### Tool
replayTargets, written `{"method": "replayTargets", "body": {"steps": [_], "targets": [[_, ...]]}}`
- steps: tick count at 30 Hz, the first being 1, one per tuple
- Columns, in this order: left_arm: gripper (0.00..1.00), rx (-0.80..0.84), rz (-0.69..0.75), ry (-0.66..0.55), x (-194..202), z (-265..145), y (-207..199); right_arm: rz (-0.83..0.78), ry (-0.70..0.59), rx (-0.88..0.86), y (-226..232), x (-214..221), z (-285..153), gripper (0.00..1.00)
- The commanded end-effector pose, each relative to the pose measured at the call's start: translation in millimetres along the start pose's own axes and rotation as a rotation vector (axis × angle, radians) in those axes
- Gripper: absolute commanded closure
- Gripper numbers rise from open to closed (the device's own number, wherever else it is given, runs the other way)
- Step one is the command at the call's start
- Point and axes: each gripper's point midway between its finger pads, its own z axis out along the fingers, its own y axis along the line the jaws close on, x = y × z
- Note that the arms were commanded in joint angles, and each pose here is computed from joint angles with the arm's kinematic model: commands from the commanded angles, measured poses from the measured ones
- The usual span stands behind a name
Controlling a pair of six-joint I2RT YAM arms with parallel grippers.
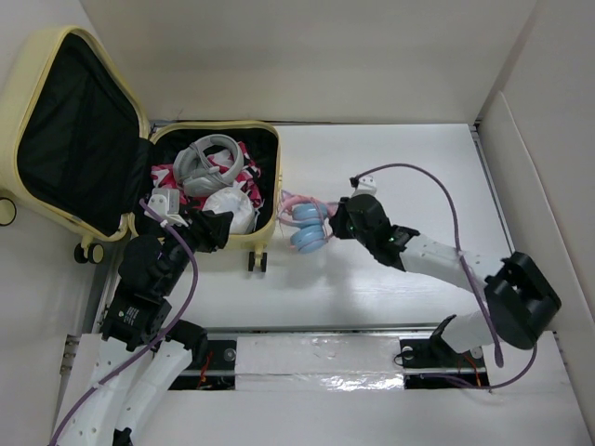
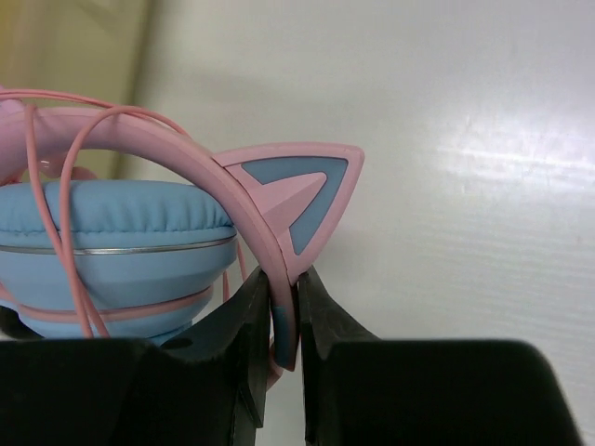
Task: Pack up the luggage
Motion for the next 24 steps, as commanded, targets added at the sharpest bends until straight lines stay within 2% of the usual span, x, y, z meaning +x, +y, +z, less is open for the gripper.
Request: {"method": "replayTargets", "body": {"steps": [1,4,6,7,8,9,10,11,12,14,16,17,18,19,21,22,23,24], "targets": [[0.51,-0.004,0.002,-0.076,-20,-2,-2,0.032,-0.262,-0.176,63,-97,-39,1.00],[0.52,-0.043,-0.011,-0.151,-34,-14,4,0.008,-0.340,-0.257,106,-143,-51,1.00],[0.53,-0.078,-0.036,-0.219,-45,-25,10,-0.021,-0.320,-0.280,131,-143,-32,1.00],[0.54,-0.091,-0.048,-0.236,-47,-28,13,-0.009,-0.375,-0.319,153,-174,-36,1.00],[0.55,-0.102,-0.062,-0.251,-49,-32,15,-0.031,-0.331,-0.335,169,-159,-9,1.00],[0.55,-0.121,-0.071,-0.277,-52,-36,19,-0.032,-0.325,-0.362,182,-162,1,1.00],[0.56,-0.128,-0.078,-0.291,-54,-39,20,0.000,-0.372,-0.432,214,-193,-7,1.00],[0.56,-0.138,-0.082,-0.302,-56,-41,22,0.001,-0.340,-0.461,228,-190,4,1.00],[0.56,-0.153,-0.092,-0.324,-60,-45,25,-0.008,-0.282,-0.464,240,-166,39,1.00],[0.57,-0.162,-0.098,-0.341,-62,-49,26,0.021,-0.278,-0.552,289,-163,58,1.00],[0.57,-0.162,-0.101,-0.350,-63,-50,27,0.059,-0.260,-0.608,316,-164,70,1.00],[0.57,-0.165,-0.100,-0.353,-64,-50,27,0.085,-0.297,-0.699,348,-187,47,1.00],[0.57,-0.169,-0.100,-0.352,-64,-49,28,0.098,-0.294,-0.727,359,-184,50,0.98],[0.57,-0.172,-0.098,-0.348,-63,-49,28,0.120,-0.255,-0.725,367,-157,73,0.83],[0.57,-0.174,-0.097,-0.340,-61,-47,29,0.171,-0.298,-0.745,375,-172,72,0.62],[0.56,-0.172,-0.097,-0.339,-61,-46,28,0.193,-0.286,-0.746,375,-167,78,0.44],[0.56,-0.174,-0.097,-0.340,-61,-46,29,0.206,-0.302,-0.760,371,-177,78,0.36],[0.56,-0.181,-0.097,-0.337,-60,-45,30,0.204,-0.281,-0.758,369,-168,82,0.30]]}}
